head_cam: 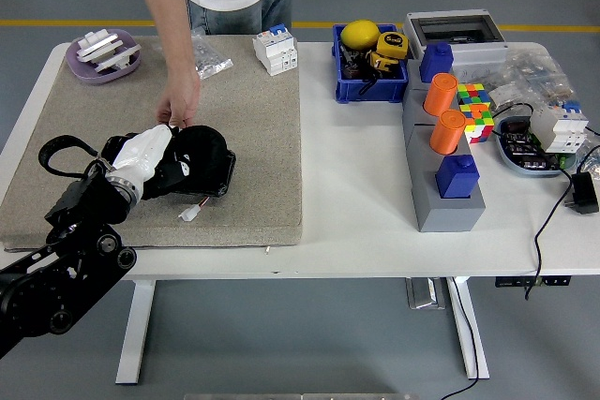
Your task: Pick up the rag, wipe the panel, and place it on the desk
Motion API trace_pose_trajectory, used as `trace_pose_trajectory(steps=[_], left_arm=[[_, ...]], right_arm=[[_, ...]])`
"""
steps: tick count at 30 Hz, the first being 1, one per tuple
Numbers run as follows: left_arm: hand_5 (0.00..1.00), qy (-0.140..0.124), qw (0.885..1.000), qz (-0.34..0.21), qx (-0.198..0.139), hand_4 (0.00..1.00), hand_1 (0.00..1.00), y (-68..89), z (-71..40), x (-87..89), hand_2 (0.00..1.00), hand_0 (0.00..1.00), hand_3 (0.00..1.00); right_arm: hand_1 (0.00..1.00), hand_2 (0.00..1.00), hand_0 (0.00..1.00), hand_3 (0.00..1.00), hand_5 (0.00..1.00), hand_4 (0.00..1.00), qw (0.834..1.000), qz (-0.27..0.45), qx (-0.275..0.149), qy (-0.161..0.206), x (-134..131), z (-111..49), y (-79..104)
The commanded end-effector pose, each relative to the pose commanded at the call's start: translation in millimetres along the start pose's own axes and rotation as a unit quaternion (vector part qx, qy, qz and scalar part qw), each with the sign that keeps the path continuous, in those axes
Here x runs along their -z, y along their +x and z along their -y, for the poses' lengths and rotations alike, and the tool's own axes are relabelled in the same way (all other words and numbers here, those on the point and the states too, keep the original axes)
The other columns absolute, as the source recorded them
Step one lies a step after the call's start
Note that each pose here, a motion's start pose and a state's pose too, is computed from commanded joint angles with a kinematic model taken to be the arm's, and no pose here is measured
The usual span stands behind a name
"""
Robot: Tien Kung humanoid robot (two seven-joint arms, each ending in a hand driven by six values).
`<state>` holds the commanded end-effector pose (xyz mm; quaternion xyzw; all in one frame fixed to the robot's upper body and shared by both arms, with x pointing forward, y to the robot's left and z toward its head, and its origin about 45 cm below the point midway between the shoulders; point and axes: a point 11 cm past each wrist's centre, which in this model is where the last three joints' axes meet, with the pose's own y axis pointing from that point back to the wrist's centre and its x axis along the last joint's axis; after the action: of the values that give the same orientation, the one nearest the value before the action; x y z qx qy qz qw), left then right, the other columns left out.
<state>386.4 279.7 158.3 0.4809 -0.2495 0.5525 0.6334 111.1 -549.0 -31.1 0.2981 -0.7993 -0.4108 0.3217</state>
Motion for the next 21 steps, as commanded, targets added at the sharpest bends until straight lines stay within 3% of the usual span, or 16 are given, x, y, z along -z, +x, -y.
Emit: trace_pose_trajectory(steps=[15, 21], left_arm=[[0.002, 0.080, 0.995, -0.017, -0.052, 0.082, 0.686, 33.3, 8.0, 49.0, 0.817, 0.341, 0.542], [0.002, 0.097, 0.993, -0.019, -0.065, 0.086, 0.684, 40.2, 8.4, 61.4, 0.813, 0.342, 0.541]], right_arm=[[0.619, 0.602, 0.738, 0.554, 0.419, 0.896, 1.000, -0.001, 0.000, -0.003, -1.8, 0.1, 1.0], [0.619, 0.603, 0.739, 0.555, 0.420, 0.896, 1.000, 0.000, 0.000, -0.004, -2.6, 0.1, 1.2]])
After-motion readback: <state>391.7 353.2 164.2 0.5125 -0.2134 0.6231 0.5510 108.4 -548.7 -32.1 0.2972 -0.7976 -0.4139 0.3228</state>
